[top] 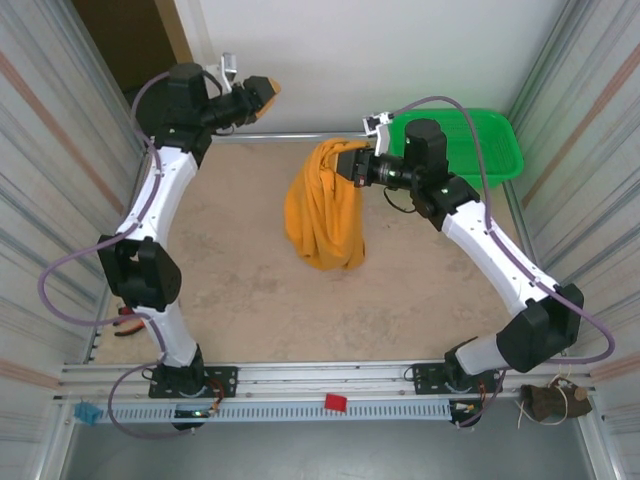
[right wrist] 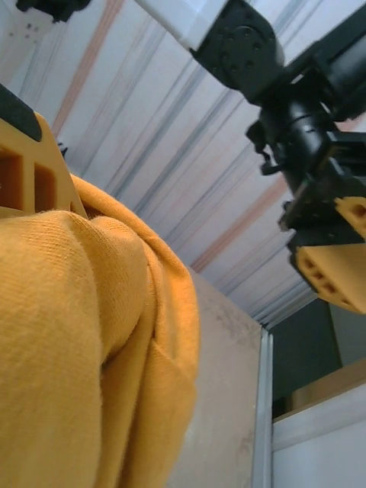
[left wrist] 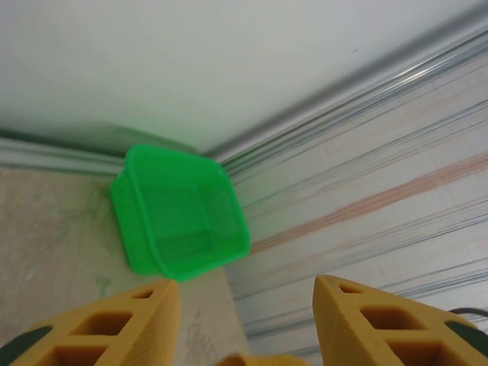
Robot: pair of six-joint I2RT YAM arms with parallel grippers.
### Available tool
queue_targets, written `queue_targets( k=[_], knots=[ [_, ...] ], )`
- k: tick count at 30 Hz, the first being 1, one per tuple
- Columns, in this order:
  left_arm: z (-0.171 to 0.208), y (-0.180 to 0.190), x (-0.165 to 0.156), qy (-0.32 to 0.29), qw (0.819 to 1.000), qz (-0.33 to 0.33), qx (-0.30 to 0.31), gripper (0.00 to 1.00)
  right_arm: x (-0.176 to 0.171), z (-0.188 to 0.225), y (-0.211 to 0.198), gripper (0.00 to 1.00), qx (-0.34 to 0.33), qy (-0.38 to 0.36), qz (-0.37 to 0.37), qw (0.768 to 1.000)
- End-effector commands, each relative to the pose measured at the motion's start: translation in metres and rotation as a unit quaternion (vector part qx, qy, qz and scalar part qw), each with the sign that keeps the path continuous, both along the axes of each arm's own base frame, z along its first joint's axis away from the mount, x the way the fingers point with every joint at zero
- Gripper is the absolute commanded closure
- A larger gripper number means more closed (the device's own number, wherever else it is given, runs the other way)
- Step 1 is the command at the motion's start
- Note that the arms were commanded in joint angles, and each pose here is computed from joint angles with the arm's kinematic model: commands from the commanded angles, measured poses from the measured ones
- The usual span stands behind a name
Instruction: Fold the inside-out t-shirt
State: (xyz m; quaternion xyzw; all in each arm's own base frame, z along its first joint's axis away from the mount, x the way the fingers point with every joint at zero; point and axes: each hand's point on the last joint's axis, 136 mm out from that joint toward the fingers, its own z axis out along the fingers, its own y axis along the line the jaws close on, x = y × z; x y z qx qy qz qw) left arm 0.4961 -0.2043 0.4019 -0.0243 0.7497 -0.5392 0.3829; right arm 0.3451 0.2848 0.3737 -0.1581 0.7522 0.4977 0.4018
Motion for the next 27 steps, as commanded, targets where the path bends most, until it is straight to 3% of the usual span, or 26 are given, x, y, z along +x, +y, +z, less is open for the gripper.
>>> queue_targets(
  k=[1, 3, 6, 9, 15, 22, 23, 27],
  knots=[
    [0.027, -0.001, -0.056, -0.067, 0.997, -0.003, 0.022, 0.48, -0.004, 0.009, 0.001, 1.0, 0.029, 0.004, -0.005, 1.0],
    [0.0, -0.006, -0.092, -0.073, 0.996, 0.014, 0.053, 0.39, -0.004, -0.005, 0.002, 1.0, 0.025, 0.017, -0.016, 0.999],
    [-0.044, -0.015, -0.138, -0.073, 0.991, 0.036, 0.109, 0.35, -0.008, -0.028, 0.008, 1.0, 0.007, 0.031, -0.02, 0.999],
    [-0.081, -0.024, -0.167, -0.073, 0.991, 0.043, 0.108, 0.31, -0.012, -0.049, 0.012, 1.0, -0.005, 0.044, -0.025, 0.999],
    [-0.123, -0.042, -0.172, -0.053, 0.994, 0.028, 0.096, 0.29, -0.024, -0.082, 0.018, 1.0, -0.018, 0.07, -0.026, 0.997],
    [-0.155, -0.064, -0.165, -0.029, 0.993, -0.005, 0.111, 0.32, -0.032, -0.091, 0.021, 1.0, -0.014, 0.078, -0.026, 0.996],
    [-0.158, -0.067, -0.165, -0.028, 0.994, -0.01, 0.109, 0.36, -0.032, -0.091, 0.02, 1.0, -0.014, 0.079, -0.027, 0.996],
    [-0.166, -0.063, -0.163, -0.028, 0.994, -0.001, 0.109, 0.77, -0.035, -0.089, 0.017, 1.0, -0.014, 0.078, -0.023, 0.997]
  ],
)
